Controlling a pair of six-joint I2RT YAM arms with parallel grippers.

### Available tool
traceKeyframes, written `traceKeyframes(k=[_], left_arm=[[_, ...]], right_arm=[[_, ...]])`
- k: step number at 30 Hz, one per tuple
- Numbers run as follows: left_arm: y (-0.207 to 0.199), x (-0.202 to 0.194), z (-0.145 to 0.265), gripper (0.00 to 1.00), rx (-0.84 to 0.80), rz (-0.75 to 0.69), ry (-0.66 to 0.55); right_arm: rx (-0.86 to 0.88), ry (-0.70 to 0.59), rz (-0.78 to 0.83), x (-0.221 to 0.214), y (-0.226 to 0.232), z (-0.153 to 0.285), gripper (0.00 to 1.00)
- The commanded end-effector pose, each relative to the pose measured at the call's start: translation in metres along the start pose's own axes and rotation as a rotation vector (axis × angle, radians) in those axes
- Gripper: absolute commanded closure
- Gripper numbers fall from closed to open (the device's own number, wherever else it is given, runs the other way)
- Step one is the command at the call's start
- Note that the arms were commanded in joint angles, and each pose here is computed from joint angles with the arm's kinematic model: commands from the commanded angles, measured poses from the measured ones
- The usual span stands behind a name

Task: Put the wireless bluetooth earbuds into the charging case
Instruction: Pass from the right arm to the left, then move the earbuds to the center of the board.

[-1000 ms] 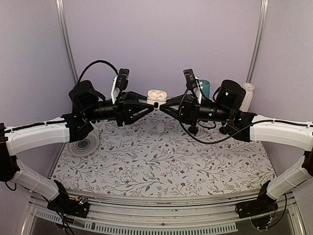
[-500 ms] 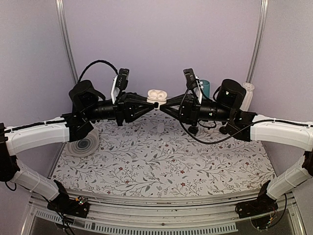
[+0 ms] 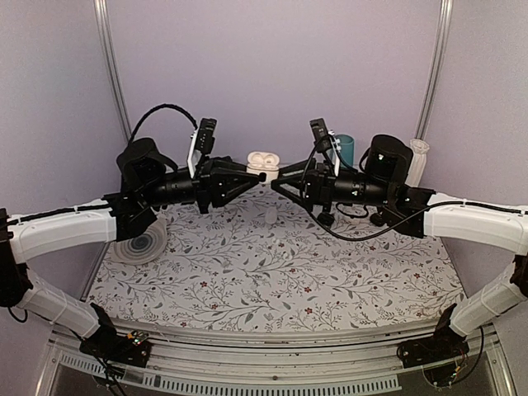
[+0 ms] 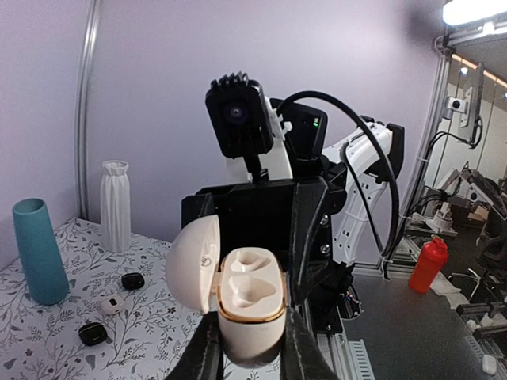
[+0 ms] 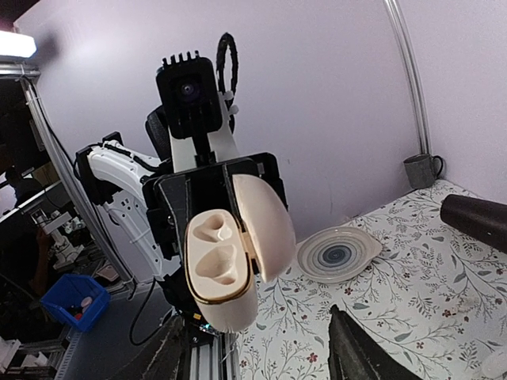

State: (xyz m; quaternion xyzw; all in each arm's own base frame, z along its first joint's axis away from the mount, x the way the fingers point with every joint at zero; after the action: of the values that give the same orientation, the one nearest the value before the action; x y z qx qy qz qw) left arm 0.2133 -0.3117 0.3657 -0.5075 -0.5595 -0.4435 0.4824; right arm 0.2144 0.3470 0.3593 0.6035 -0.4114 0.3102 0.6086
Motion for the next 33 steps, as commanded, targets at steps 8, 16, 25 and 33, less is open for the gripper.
traceKeyframes(k=[8,16,25,33], left_arm=[[0.029,-0.007,0.035,1.00,0.220,-0.028,-0.014],[0.038,-0.020,0.047,1.00,0.269,0.009,0.004],[0.044,-0.023,0.056,1.00,0.329,0.024,0.001],[0.058,-0.006,0.082,1.00,0.563,0.033,-0.012]], right_arm=[[-0.268,-0.018,-0.083,-0.008,-0.042,0.025,0.35],[-0.337,-0.013,-0.168,-0.013,-0.073,0.020,0.35],[-0.327,0.021,-0.224,-0.021,-0.092,-0.002,0.34],[-0.493,0.052,-0.281,-0.034,-0.159,-0.042,0.37]])
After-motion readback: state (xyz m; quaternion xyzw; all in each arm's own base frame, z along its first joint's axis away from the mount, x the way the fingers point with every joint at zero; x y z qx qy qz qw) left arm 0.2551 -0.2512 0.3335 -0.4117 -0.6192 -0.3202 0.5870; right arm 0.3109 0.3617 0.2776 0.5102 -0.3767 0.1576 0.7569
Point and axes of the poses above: each gripper's point midway between its finger pads, its own z axis back along the fingers, its own y axis along the line the jaws close on, x = y × z, the point moved 5 cm from there along z, back along the fingers, and after that the axes turned 10 degrees about -z, right-handed, at the moved point
